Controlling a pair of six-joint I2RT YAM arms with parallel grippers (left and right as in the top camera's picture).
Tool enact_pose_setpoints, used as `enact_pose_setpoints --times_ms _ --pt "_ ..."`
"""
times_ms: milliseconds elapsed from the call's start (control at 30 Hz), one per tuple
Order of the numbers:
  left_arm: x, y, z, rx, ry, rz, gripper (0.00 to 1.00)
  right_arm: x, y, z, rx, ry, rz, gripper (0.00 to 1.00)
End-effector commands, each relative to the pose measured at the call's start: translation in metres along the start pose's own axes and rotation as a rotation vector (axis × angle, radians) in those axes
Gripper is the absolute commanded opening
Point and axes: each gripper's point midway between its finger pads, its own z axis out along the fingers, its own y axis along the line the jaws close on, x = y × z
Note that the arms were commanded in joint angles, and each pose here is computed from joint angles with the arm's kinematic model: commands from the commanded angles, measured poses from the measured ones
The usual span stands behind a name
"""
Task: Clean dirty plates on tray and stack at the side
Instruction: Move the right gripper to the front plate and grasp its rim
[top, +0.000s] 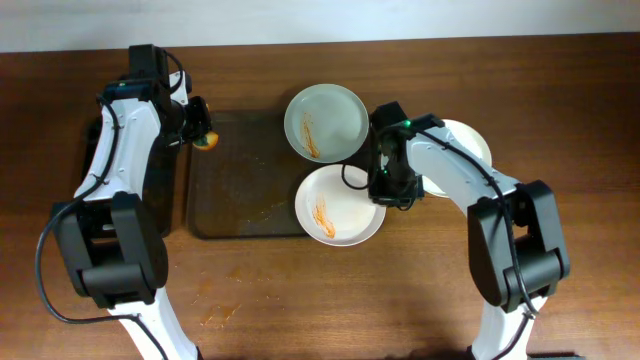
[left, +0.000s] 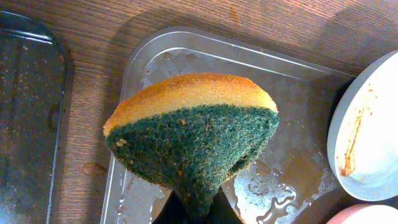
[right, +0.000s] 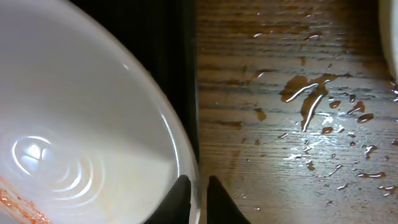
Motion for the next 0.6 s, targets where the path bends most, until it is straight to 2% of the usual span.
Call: enact_pose_setpoints --times_ms 0,333,467,567 --pt "-0.004 -0.003 -0.003 0.004 -0.013 0.022 0.01 0.003 0.001 0.000 0.015 -0.004 -0.004 0.04" --pt "-0.004 -0.003 -0.003 0.004 -0.014 0.022 0.01 0.012 0.012 -0.001 -0.048 0.041 0.036 0.04" --pt "-0.004 -0.003 -0.003 0.004 -0.013 0.022 0.01 0.018 0.026 -0.004 -0.054 0.048 -0.003 0.04" --pt "-0.003 -0.003 -0.003 0.004 -0.009 0.021 0.01 0.014 0.053 -0.016 -0.074 0.008 -0.070 0.04"
